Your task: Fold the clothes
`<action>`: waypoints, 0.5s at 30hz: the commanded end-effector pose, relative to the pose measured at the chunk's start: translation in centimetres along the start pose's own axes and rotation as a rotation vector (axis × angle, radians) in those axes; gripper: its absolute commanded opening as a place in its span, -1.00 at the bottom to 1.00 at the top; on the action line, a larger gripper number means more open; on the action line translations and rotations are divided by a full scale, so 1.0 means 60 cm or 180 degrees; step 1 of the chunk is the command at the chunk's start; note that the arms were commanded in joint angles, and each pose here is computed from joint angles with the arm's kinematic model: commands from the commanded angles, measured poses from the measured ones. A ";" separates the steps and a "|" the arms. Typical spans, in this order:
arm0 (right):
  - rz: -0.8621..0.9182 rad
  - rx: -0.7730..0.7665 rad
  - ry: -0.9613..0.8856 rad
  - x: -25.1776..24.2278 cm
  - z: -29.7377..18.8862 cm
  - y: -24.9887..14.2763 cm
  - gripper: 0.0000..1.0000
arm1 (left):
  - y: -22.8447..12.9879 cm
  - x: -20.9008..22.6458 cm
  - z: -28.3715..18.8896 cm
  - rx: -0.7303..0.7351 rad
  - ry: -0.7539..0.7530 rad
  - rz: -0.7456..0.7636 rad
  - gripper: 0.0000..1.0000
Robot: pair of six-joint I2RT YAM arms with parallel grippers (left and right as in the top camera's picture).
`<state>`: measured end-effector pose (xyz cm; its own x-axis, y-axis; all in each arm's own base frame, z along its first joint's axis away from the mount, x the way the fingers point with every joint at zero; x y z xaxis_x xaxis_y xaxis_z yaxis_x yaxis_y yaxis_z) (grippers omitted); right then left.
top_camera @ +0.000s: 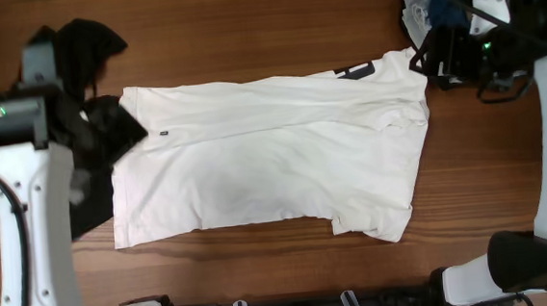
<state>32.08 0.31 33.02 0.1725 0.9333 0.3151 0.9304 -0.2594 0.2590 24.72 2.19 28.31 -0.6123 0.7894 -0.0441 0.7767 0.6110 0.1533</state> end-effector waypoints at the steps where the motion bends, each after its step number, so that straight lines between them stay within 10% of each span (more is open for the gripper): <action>1: 0.0054 0.0125 -0.0106 -0.006 0.036 -0.006 0.75 | -0.054 0.034 0.044 0.0077 0.0052 -0.0849 1.00; 15: -0.0114 0.0241 -0.0056 0.021 0.105 -0.018 0.74 | -0.143 0.100 0.253 -0.0325 -0.0019 -0.1874 0.91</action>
<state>33.44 2.32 27.65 0.1557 0.9422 0.2968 0.9525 -0.2228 0.2076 17.56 1.83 14.21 -0.8819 0.4132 -0.2271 0.3770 0.9072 0.1865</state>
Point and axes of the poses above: each gripper's point midway between its finger pads, its own z axis out along the fingers, its own x axis along the line the jaws close on, y = z × x, the point moved 6 cm from there along -z, back along the fingers, and after that the axes turned 4 degrees about z, right-handed, at the moved point
